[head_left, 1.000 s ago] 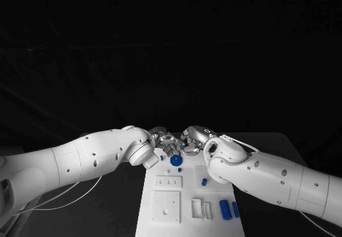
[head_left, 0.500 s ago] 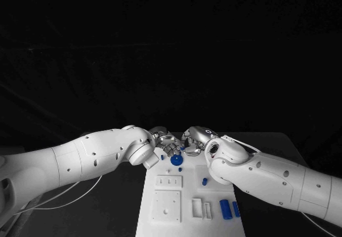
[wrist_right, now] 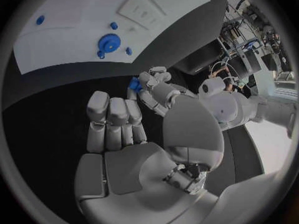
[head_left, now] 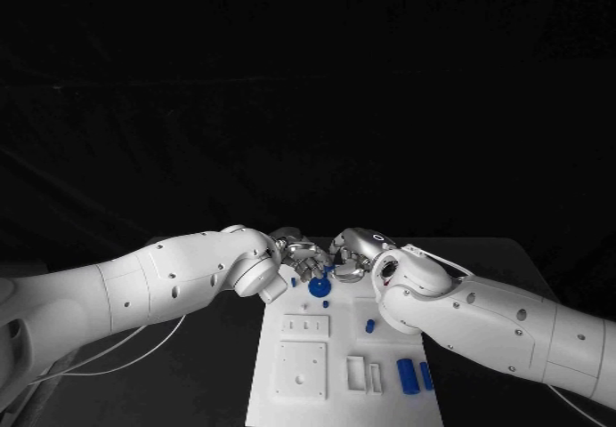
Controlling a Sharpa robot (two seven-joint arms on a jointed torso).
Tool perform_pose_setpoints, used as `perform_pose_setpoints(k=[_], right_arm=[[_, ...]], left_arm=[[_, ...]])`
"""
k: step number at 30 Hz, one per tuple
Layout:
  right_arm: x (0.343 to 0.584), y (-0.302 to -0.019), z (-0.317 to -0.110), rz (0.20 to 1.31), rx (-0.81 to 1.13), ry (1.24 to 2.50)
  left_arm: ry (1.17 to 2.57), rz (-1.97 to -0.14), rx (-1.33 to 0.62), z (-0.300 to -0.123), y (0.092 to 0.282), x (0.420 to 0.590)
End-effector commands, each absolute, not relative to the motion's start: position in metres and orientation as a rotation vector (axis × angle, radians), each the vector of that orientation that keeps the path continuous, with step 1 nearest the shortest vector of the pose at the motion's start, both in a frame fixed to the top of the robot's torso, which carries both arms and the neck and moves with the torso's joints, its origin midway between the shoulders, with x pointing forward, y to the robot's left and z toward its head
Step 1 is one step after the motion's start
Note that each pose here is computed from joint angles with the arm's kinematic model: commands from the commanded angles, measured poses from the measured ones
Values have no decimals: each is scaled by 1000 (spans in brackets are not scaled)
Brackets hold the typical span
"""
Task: Assemble the parts on the task board
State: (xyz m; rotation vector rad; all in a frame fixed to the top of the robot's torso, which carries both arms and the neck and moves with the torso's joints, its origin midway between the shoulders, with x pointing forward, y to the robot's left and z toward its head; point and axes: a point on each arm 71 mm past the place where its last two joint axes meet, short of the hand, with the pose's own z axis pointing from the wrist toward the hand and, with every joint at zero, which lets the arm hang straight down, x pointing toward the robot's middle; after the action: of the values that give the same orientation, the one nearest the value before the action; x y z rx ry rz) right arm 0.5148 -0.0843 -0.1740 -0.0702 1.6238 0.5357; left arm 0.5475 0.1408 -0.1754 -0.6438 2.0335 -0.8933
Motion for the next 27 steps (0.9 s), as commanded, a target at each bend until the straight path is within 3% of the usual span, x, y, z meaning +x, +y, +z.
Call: perform_pose_setpoints(k=[1, 9, 27], right_arm=[[513, -80, -171, 571, -80, 1606], [517, -93, -172, 570, -52, 1603], [536, -181, -172, 529, 81, 1505]], left_arm=[[2011, -871, -672, -176, 144, 549], [2013, -867, -682, -177, 147, 549], [2048, -749, -515, -186, 156, 543]])
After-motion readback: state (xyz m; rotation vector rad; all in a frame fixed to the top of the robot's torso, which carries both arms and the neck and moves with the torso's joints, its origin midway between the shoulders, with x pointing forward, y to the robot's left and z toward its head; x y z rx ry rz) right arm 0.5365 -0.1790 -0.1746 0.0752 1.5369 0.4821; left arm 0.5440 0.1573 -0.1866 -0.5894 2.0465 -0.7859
